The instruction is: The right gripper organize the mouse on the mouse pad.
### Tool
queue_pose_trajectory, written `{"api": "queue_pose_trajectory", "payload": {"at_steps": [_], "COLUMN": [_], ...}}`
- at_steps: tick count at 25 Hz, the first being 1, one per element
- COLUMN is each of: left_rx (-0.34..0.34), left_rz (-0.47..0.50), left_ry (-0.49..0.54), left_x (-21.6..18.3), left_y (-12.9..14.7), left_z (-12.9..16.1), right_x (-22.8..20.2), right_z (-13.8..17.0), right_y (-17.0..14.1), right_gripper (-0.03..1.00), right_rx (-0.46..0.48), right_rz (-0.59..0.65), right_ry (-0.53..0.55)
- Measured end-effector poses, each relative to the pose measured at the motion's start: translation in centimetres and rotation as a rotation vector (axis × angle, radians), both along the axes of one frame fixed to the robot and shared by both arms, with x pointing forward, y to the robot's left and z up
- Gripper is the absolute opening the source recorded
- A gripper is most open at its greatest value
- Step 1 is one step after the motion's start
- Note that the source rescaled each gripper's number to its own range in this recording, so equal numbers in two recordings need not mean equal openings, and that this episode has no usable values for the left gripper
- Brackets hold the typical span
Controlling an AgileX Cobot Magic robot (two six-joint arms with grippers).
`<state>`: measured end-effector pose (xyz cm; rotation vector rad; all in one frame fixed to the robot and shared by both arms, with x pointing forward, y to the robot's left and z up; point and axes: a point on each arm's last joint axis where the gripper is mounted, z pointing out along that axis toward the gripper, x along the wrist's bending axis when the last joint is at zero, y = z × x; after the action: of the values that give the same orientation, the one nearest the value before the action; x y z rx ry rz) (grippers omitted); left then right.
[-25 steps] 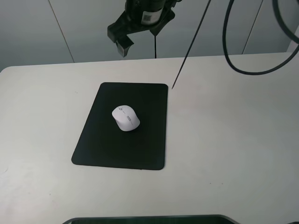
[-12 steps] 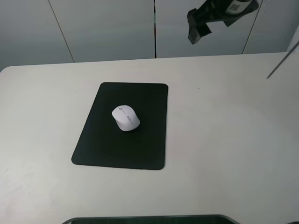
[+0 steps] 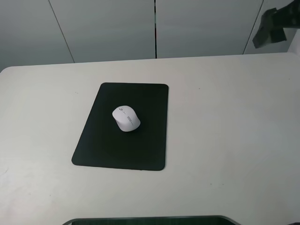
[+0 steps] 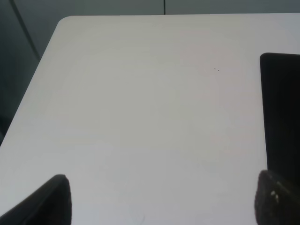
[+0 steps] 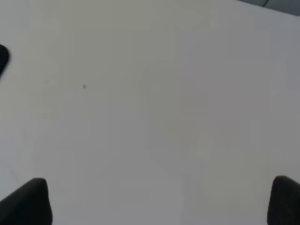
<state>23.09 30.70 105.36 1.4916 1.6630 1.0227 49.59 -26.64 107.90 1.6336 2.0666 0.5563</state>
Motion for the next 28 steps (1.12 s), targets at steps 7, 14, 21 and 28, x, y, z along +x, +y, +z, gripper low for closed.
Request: {"api": "queue_pose_trajectory", "payload": {"at_steps": [7, 14, 21, 28], "left_rx": [0.000, 0.000, 0.000, 0.000], "left_rz": [0.000, 0.000, 0.000, 0.000], "left_ry": [0.000, 0.000, 0.000, 0.000], "left_x": [0.0, 0.0, 0.0, 0.0], "left_y": [0.0, 0.0, 0.0, 0.0], "left_z": [0.0, 0.0, 0.0, 0.0], "right_x": [-5.2, -10.7, -16.4, -21.3], "right_z": [0.0, 0.4, 0.6, -1.1], "right_y": [-2.6, -3.4, -3.3, -3.2], "right_gripper": [0.99, 0.99, 0.99, 0.99], "right_rx": [0.082, 0.100, 0.131, 0.133], "right_rz": [-0.127, -0.185, -0.219, -0.220], "right_ry": [-0.050, -0.126, -0.122, -0.157]}}
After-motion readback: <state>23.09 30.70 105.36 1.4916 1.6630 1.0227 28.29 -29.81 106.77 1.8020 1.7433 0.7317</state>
